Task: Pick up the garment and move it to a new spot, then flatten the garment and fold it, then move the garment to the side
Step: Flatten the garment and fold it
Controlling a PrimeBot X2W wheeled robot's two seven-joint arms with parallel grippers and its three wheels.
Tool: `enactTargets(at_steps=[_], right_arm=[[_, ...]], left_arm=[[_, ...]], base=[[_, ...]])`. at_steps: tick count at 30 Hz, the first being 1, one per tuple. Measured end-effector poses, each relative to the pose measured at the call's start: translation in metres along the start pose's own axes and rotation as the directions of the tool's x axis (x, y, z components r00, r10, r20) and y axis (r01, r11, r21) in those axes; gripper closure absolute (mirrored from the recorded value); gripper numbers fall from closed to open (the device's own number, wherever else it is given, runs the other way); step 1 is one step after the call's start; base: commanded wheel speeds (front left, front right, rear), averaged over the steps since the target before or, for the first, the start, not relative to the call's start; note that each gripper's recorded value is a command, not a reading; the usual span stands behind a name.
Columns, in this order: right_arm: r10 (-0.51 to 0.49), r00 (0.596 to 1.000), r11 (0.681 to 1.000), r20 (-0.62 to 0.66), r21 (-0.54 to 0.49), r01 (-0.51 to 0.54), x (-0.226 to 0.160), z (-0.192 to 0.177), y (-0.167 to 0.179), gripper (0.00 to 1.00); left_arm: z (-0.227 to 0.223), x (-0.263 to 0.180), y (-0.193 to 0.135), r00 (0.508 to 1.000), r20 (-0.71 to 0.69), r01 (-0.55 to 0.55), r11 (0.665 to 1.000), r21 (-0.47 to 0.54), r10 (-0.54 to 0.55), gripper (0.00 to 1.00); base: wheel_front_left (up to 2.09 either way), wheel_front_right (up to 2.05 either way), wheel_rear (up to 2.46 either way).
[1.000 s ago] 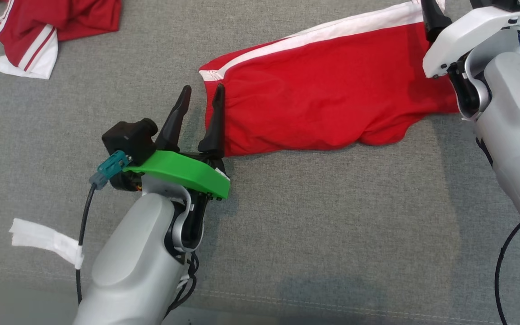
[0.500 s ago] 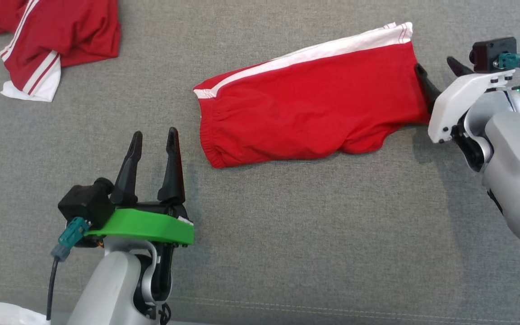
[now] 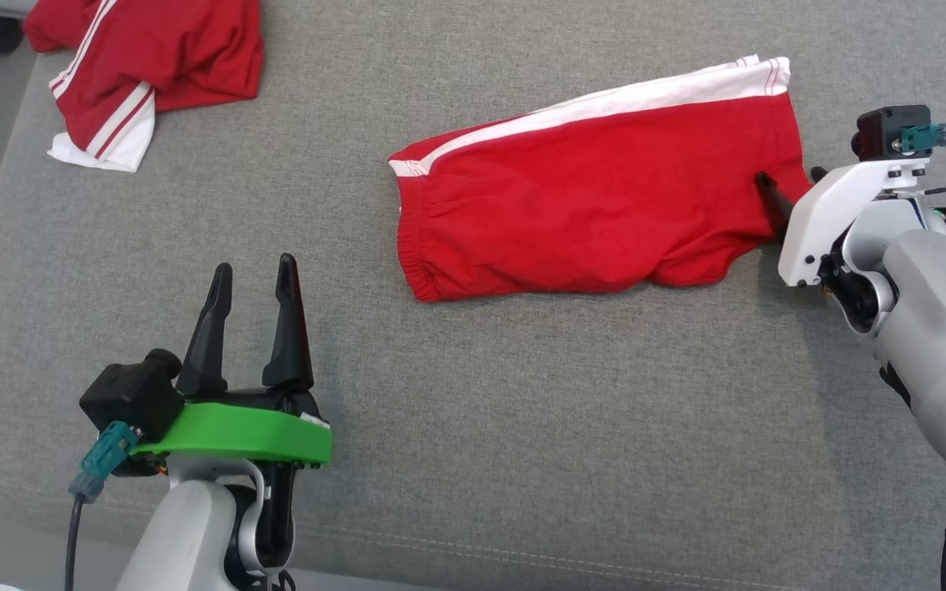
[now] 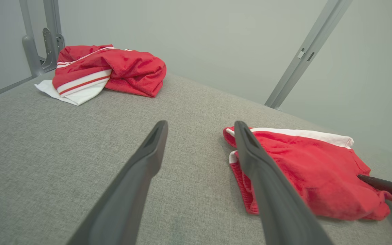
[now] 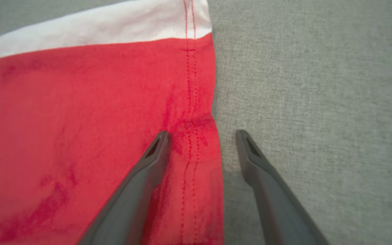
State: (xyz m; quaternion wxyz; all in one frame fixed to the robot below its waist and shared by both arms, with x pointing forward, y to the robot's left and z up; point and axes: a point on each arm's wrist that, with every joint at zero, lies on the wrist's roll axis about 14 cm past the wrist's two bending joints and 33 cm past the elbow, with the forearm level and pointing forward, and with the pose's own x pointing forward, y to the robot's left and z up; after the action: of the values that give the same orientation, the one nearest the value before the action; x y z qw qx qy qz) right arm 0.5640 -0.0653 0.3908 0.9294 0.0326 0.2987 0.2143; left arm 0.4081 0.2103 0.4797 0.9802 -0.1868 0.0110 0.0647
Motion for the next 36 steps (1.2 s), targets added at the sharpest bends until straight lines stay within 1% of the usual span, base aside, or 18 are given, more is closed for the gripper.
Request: enactTargets(at_steps=[1, 2, 3, 4, 5, 12, 17, 21, 28, 30, 36], right_arm=[[0.006, 1.0, 1.0, -0.002, -0.002, -0.006, 0.001, 0.0, 0.003, 0.36], [0.013, 1.0, 1.0, -0.002, -0.005, -0.013, 0.001, 0.001, 0.006, 0.58], [0.02, 1.0, 1.0, -0.002, -0.01, -0.02, 0.001, 0.001, 0.009, 0.72], [0.026, 1.0, 1.0, -0.001, -0.015, -0.026, 0.001, 0.001, 0.012, 0.92], [0.03, 1.0, 0.999, 0.002, -0.016, -0.03, 0.001, 0.002, 0.014, 1.0], [0.03, 0.999, 0.999, 0.044, -0.016, -0.03, -0.009, 0.011, 0.016, 1.0], [0.03, 0.996, 0.999, 0.087, 0.017, -0.032, -0.024, 0.014, 0.014, 1.0], [0.016, 0.991, 0.997, 0.133, 0.071, -0.026, -0.042, 0.012, 0.006, 1.0], [-0.046, 0.98, 0.987, 0.191, 0.161, 0.015, -0.083, -0.005, -0.022, 1.0], [-0.07, 0.978, 0.983, 0.199, 0.179, 0.034, -0.095, -0.012, -0.03, 1.0], [-0.166, 0.959, 0.96, 0.228, 0.258, 0.105, -0.126, -0.027, -0.058, 1.0]], left_arm=[[0.0, -0.001, 0.001, 1.0, 0.001, -0.004, 1.0, 0.001, 0.004, 0.0], [0.001, -0.001, 0.002, 1.0, 0.002, -0.007, 1.0, 0.001, 0.007, 0.0], [0.001, -0.002, 0.003, 1.0, 0.003, -0.009, 1.0, 0.002, 0.009, 0.0], [0.002, -0.002, 0.004, 1.0, 0.004, -0.011, 1.0, 0.004, 0.011, 0.0], [0.002, -0.002, 0.004, 1.0, 0.005, -0.012, 1.0, 0.004, 0.012, 0.0], [0.002, -0.006, 0.003, 1.0, 0.003, -0.006, 1.0, 0.003, 0.006, 0.0], [0.001, -0.009, -0.006, 1.0, -0.001, 0.022, 1.0, 0.0, -0.022, 0.0], [0.001, -0.01, -0.017, 0.998, -0.004, 0.057, 0.998, -0.004, -0.057, 0.0], [0.003, -0.009, -0.041, 0.991, 0.003, 0.13, 0.991, -0.008, -0.13, 0.0], [0.004, -0.009, -0.049, 0.988, 0.003, 0.155, 0.988, 0.008, -0.156, 0.0], [0.004, -0.007, -0.068, 0.978, 0.006, 0.209, 0.978, 0.018, -0.209, 0.0]], base=[[0.0, 0.0, 0.0], [0.0, 0.0, 0.0], [0.0, 0.0, 0.0], [0.0, 0.0, 0.0], [0.0, 0.0, 0.0], [0.0, 0.0, 0.0], [0.0, 0.0, 0.0], [0.0, 0.0, 0.0], [0.0, 0.0, 0.0], [0.0, 0.0, 0.0], [0.0, 0.0, 0.0]])
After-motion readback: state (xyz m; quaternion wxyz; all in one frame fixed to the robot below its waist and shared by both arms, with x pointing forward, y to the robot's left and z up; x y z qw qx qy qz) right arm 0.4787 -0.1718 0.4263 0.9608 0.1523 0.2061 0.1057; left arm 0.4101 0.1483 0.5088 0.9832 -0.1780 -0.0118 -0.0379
